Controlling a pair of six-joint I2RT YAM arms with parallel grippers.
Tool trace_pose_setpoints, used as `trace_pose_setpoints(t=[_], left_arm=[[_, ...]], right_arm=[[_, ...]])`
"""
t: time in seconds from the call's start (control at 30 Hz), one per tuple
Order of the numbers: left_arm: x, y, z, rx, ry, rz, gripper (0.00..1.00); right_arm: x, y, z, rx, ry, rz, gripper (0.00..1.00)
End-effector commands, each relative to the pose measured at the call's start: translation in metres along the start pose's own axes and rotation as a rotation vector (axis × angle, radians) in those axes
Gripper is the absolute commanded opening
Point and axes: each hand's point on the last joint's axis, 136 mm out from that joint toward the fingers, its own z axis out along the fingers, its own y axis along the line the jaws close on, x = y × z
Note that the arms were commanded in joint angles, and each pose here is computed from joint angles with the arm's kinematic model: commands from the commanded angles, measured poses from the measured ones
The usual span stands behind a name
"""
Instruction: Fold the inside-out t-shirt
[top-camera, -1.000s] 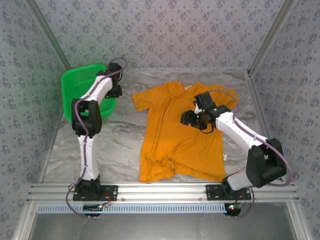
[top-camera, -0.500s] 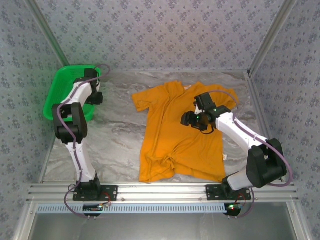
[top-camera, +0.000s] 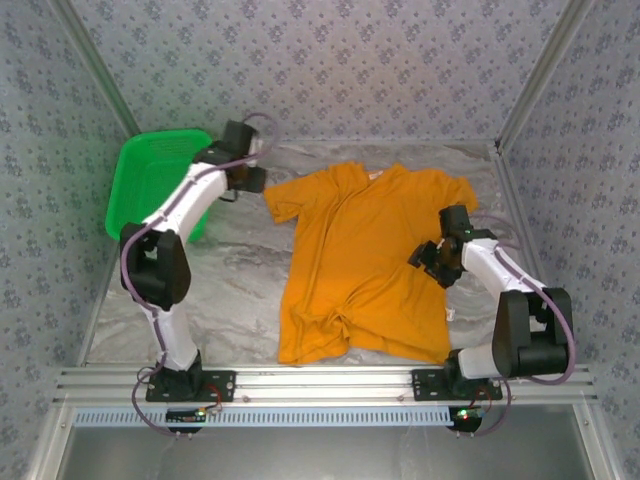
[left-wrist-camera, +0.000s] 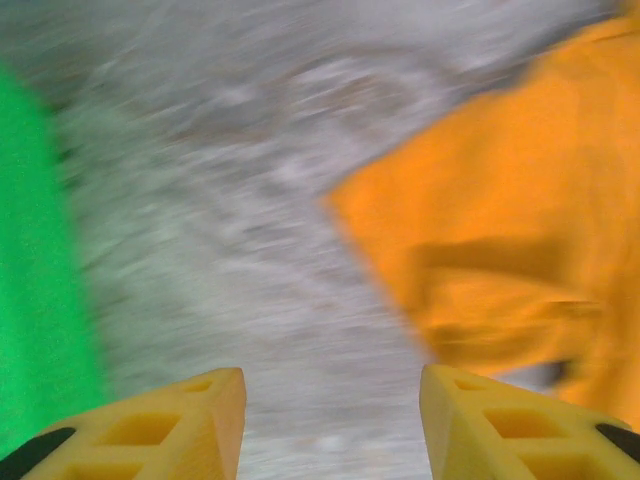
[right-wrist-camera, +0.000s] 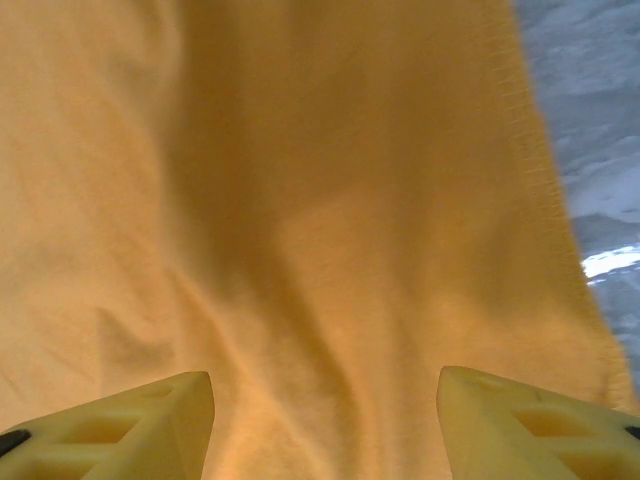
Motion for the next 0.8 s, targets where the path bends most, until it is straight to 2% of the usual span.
trace_pose_setpoints(t=[0.0,0.03,0.1,0.13,0.27,0.37,0.57,0.67,0.77], left_arm=[[0.017,-0.08,0.015,0.169,0.018,-0.046,0.49],[0.022,-0.097,0.023,0.17,0.029,-0.012,0.49],[0.036,-0.109,0.037,0.13,0.082,0.04,0.49],[0.037,-0.11,0.043,0.105,0.103,0.039,0.49],[0.045,-0.136,0.071,0.166,0.128,0.008,0.49],[0.051,-0.132,0.101,0.105,0.153,-0.01,0.49],[0.058,-0.065,0.145,-0.074,0.21,-0.094,0.42],[0.056,-0.023,0.155,-0.111,0.214,-0.163,0.4],[0.045,0.002,0.163,-0.104,0.189,-0.153,0.4]], right_arm=[[-0.001,-0.003,0.005,-0.017,0.027,0.014,0.62],[-0.001,-0.003,0.008,-0.016,0.037,0.016,0.62],[0.0,-0.002,0.011,-0.018,0.053,0.018,0.62],[0.001,-0.002,0.013,-0.019,0.062,0.018,0.62],[-0.001,0.0,0.018,-0.023,0.038,0.003,0.62],[0.001,-0.002,0.024,-0.012,0.057,0.005,0.62],[-0.011,0.001,0.036,-0.001,0.027,-0.046,0.61],[-0.029,0.013,0.049,-0.013,0.015,-0.064,0.61],[-0.049,0.032,0.065,-0.04,0.019,-0.076,0.6]])
